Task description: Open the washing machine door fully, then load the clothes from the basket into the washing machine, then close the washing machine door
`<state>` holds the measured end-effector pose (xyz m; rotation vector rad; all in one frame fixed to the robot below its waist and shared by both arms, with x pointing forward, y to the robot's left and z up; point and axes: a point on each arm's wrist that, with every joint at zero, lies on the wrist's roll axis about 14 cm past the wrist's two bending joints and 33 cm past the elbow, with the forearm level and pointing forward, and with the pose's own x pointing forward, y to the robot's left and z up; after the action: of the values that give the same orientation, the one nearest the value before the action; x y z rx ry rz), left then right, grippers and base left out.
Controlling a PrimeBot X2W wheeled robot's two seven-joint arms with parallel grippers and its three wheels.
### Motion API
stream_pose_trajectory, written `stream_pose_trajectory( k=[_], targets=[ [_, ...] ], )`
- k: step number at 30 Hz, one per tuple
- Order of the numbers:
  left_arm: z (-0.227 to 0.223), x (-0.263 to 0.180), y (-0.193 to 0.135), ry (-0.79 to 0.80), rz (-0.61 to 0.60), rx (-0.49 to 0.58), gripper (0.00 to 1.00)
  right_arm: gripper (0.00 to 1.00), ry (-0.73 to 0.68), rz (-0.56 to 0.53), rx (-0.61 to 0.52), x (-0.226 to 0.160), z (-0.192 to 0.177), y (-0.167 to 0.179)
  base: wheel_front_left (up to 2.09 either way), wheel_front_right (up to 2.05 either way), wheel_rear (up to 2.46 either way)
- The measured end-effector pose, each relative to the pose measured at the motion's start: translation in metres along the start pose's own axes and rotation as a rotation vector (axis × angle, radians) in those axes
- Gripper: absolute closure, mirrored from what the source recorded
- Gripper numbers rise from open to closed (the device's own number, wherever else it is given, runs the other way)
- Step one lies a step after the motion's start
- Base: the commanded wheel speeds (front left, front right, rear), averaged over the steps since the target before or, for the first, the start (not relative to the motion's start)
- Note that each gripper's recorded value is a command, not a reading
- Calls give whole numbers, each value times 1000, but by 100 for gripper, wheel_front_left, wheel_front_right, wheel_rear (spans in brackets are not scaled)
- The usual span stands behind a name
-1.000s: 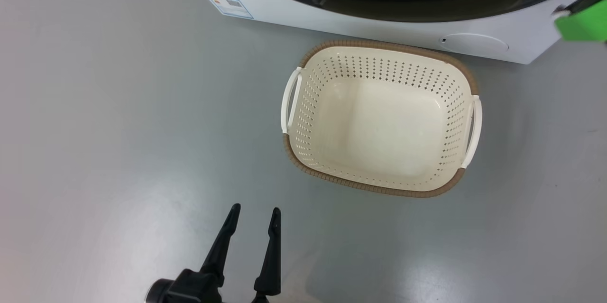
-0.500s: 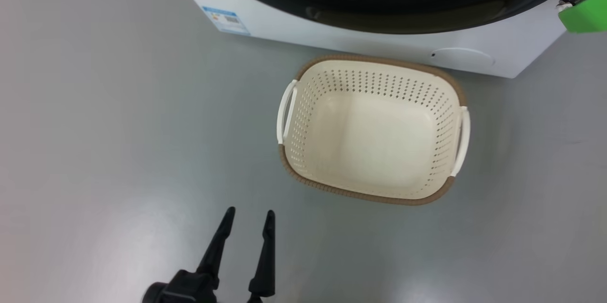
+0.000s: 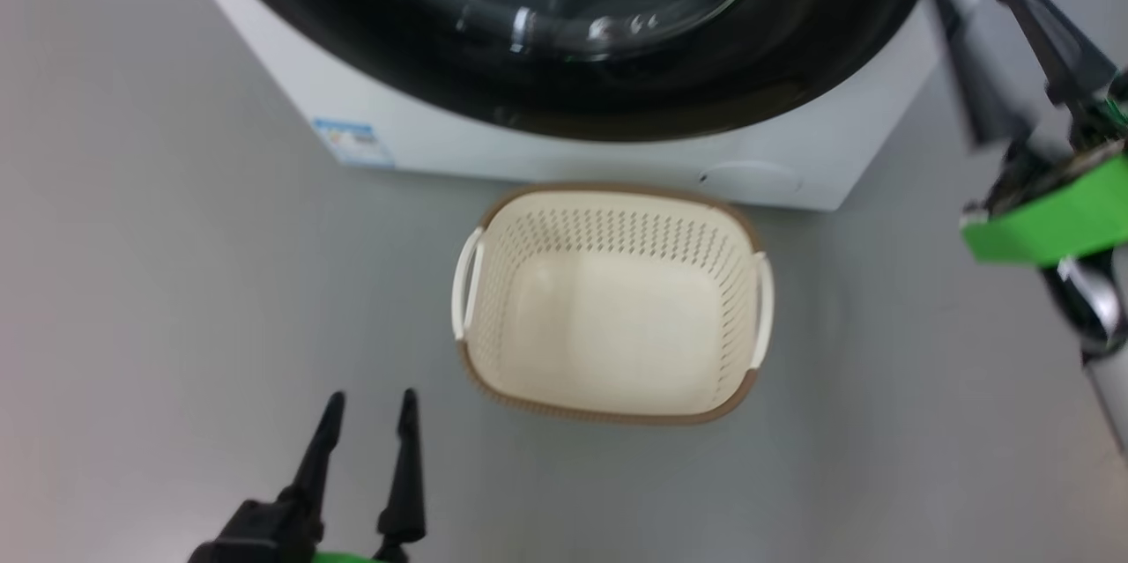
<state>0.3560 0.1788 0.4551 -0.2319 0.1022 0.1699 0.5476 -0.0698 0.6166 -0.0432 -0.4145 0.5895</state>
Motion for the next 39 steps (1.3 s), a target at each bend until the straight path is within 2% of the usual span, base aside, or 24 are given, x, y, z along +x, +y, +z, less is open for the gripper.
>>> stream_pose_trajectory(
  k=[9, 23, 30, 39],
  targets=[
    [3, -24, 12, -11, -6, -46, 0, 0, 51, -105, -34, -77, 28, 1, 0, 0, 0],
    [17, -27, -24, -55, -170, -73, 0, 0, 189, -404, -18, -217, 30, -16, 0, 0, 0],
    [19, -29, -27, -67, -185, -60, 0, 0, 249, -472, -3, -251, 20, -8, 0, 0, 0],
    [22, -30, -33, -78, -225, -41, 0, 0, 258, -540, 34, -269, 17, -3, 0, 0, 0]
  ],
)
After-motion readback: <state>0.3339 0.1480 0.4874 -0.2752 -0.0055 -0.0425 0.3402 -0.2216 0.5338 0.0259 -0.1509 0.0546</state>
